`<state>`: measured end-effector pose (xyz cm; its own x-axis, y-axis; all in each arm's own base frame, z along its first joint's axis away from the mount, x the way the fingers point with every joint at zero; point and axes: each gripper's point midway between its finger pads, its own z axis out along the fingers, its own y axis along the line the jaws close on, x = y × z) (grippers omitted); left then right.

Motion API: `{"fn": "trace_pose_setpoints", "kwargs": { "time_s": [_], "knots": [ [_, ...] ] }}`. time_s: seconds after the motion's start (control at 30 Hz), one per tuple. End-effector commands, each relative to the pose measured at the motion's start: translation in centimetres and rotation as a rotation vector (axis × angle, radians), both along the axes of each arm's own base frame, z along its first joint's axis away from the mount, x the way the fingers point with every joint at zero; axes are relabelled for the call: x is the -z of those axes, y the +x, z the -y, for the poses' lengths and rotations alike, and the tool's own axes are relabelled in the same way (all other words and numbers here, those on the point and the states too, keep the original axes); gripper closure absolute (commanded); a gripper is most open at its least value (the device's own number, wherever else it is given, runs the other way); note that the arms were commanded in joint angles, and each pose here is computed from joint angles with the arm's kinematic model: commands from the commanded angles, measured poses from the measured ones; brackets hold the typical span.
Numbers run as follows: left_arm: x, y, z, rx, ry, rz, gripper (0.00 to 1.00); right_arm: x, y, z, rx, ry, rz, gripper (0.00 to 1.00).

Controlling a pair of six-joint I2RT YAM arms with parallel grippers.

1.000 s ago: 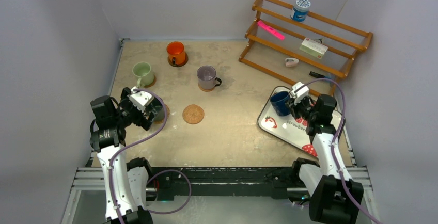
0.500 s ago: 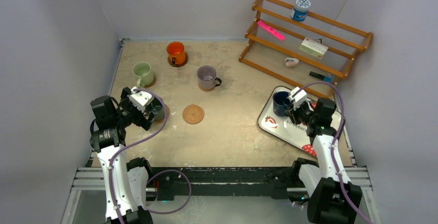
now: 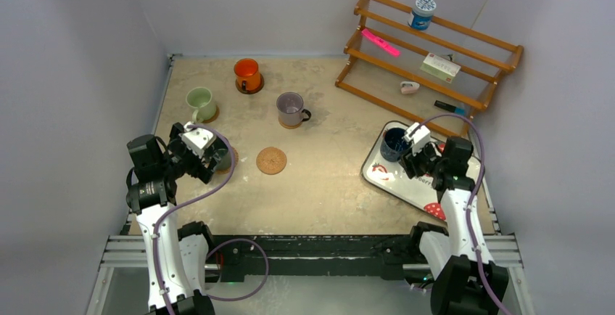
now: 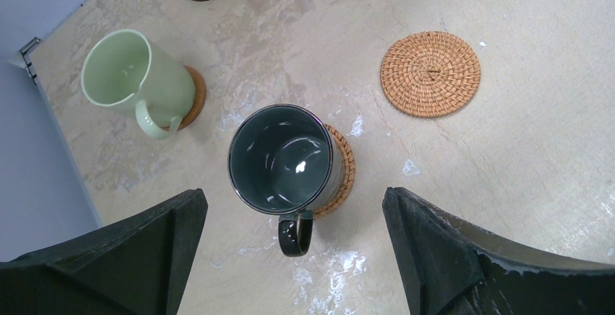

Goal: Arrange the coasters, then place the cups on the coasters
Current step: Pick up the cup from the tray.

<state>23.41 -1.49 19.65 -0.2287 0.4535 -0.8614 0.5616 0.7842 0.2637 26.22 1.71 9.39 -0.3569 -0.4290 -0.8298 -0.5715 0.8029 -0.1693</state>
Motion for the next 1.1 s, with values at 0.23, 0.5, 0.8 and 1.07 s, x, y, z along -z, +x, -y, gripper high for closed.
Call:
{"fn": "trace_pose_setpoints", "kwargs": {
  "time_s": [0.23,0.5,0.8,1.07],
  "knots": [
    [-0.8,0.1,0.2,0.023,0.008,0.037,0.0,-3.9,0.5,0.6,0.019,0.017,-0.116,0.32],
    [-0.8,0.1,0.2,0.024,0.008,0.036,0.0,-2.3,1.4,1.1,0.101,0.075,-0.235,0.33],
    [-0.8,0.1,0.2,0.023,0.007,0.034,0.0,-0.4,2.3,2.4,0.164,0.042,-0.243,0.33],
    [-0.7,0.2,0.2,0.023,0.007,0.035,0.0,1.0,3.5,2.8,0.184,0.031,-0.228,0.37]
  ]
}}
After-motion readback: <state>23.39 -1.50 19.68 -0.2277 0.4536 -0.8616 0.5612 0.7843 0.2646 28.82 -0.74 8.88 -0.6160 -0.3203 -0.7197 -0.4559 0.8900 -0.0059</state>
